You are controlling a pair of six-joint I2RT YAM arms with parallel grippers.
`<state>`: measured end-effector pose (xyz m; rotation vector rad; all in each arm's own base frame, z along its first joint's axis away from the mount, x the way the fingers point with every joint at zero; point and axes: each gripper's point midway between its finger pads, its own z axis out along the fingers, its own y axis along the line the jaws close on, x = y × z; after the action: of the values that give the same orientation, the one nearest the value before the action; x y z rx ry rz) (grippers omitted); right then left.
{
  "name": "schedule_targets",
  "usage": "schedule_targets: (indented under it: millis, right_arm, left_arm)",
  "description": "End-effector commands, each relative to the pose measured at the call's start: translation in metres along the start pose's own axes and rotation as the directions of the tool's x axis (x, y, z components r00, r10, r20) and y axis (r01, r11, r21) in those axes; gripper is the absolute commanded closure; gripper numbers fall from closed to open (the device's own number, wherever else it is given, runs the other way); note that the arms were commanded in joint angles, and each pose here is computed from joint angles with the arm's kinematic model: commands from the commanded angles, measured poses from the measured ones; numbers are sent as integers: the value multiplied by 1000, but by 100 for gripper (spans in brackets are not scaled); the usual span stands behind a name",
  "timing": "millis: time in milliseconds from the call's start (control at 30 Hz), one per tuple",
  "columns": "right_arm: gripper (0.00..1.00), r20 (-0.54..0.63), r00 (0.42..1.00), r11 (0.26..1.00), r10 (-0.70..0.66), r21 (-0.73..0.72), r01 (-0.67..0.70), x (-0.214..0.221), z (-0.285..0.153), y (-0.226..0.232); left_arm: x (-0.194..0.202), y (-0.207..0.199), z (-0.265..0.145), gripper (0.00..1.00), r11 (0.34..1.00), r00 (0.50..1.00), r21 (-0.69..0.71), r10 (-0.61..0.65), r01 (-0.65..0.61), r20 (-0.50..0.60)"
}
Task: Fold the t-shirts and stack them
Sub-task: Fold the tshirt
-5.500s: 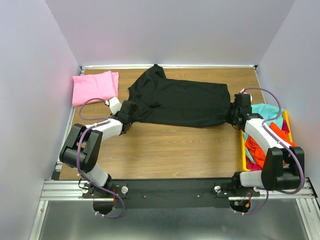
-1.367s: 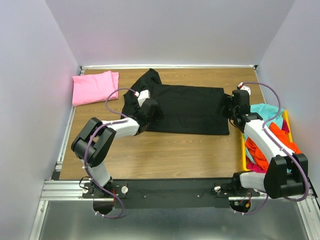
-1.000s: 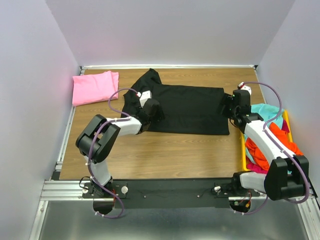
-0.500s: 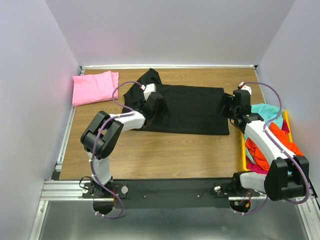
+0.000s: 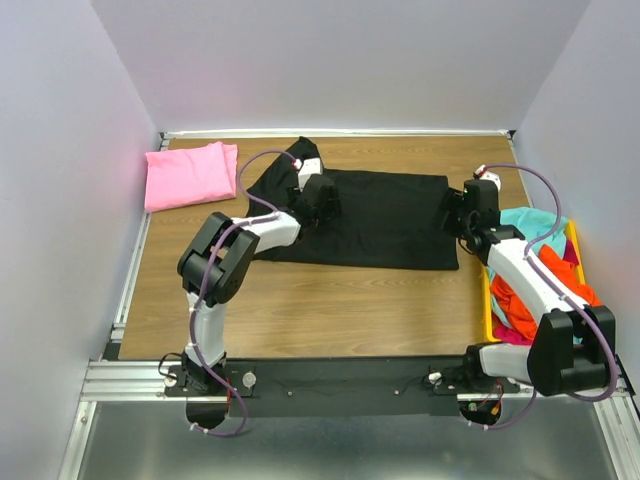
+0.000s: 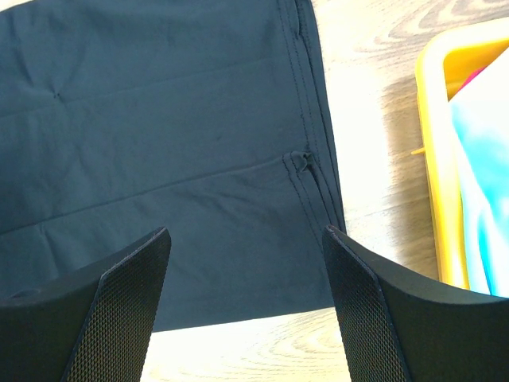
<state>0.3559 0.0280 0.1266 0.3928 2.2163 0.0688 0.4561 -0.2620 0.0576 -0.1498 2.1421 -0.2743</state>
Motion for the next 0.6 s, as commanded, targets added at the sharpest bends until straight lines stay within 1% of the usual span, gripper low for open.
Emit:
schedule_targets:
  millis: [0, 133, 267, 367, 433, 500, 567]
  right_arm:
    - [16, 6, 1000, 1000, -21, 19, 21, 0, 4, -2]
    - [16, 0, 1000, 999, -21, 24, 21, 2, 6, -3]
    - [16, -7, 1000, 999, -19, 27, 20, 3, 8, -4]
    - [16, -13, 1000, 1000, -21, 8, 21, 4, 8, 0]
    - [16, -16, 1000, 1000, -20, -11, 20, 5, 9, 3]
    - [16, -12, 1000, 1000, -18, -22, 18, 4, 9, 5]
    - [16, -16, 1000, 999, -20, -34, 20, 5, 9, 7]
  left_arm:
    - [-7, 4, 9, 11, 998, 998, -33, 60, -59, 21]
    - [-9, 0, 15, 11, 995, 995, -22, 96, -96, 23]
    - [-15, -4, 11, 11, 995, 995, -7, 97, -97, 37]
    - [-32, 1, -8, 11, 998, 994, -26, 65, -63, 89]
    - [-42, 11, -18, 11, 997, 991, -71, 47, -38, 124]
    - [-46, 19, -26, 11, 993, 991, -112, 36, -22, 130]
    - [-39, 24, -23, 12, 989, 993, -142, 52, -38, 102]
